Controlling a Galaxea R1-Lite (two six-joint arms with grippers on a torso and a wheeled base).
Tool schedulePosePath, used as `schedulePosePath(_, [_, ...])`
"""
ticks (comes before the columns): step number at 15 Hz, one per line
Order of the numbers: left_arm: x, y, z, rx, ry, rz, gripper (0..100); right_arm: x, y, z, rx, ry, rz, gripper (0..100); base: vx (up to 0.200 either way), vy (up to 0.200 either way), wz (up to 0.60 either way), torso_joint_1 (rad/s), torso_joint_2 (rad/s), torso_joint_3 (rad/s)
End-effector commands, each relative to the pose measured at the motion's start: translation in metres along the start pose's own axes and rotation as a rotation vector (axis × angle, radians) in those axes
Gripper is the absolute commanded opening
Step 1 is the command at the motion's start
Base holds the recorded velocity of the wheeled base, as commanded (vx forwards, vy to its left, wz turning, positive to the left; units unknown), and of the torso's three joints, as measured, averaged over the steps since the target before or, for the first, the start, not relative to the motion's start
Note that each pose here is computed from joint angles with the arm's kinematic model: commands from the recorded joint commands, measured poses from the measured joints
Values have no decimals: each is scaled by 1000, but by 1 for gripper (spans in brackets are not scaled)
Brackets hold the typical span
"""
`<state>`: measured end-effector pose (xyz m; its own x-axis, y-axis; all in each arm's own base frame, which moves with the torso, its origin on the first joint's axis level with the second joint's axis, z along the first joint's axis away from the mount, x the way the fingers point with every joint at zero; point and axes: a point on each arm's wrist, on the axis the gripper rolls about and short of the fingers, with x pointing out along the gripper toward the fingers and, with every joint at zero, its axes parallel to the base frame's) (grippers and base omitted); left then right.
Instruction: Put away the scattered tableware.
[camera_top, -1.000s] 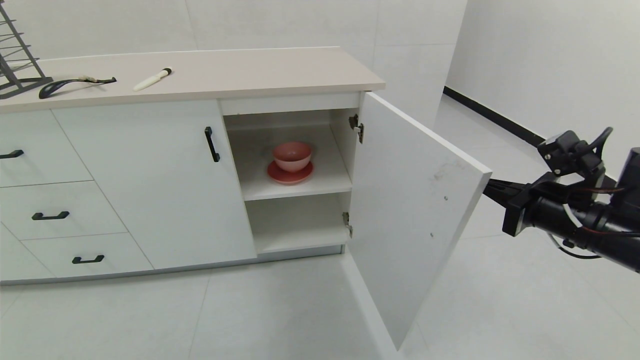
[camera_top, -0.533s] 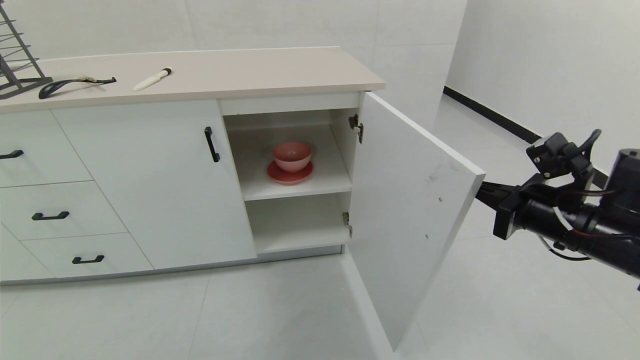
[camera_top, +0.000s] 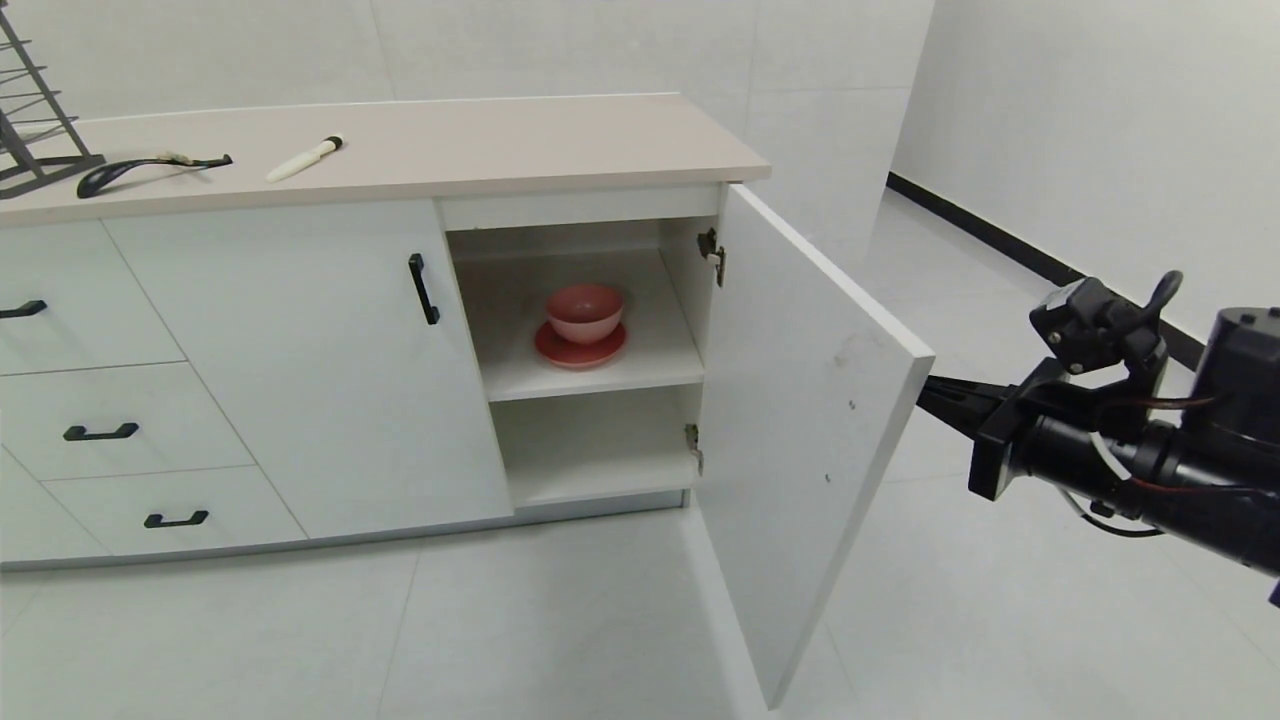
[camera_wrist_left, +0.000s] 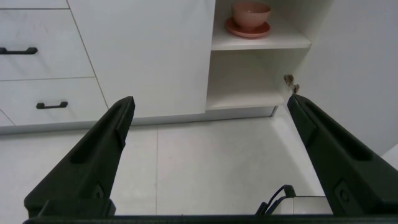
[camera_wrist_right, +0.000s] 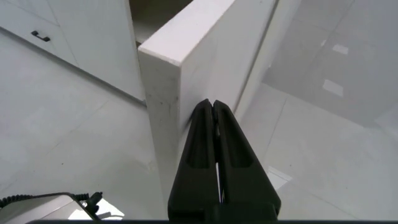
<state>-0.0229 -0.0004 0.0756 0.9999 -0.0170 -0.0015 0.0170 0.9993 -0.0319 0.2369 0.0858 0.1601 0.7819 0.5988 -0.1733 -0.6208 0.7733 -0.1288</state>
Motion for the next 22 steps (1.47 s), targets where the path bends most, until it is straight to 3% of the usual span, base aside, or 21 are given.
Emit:
schedulePosePath(1, [0, 0, 0, 0, 0, 0, 100, 3, 6, 6, -10, -23, 25, 0, 0, 0, 0, 0, 0, 0])
schedulePosePath(8, [0, 0, 0, 0, 0, 0, 100, 30, 18, 23, -29, -73, 95, 0, 0, 0, 0, 0, 0, 0])
schedulePosePath(13, [0, 0, 0, -2, 0, 6, 100, 53, 31, 16, -13, -45, 158, 0, 0, 0, 0, 0, 0, 0])
schedulePosePath(22, [0, 0, 0, -2, 0, 9, 100, 86, 51, 20, 18, -90, 229, 0, 0, 0, 0, 0, 0, 0])
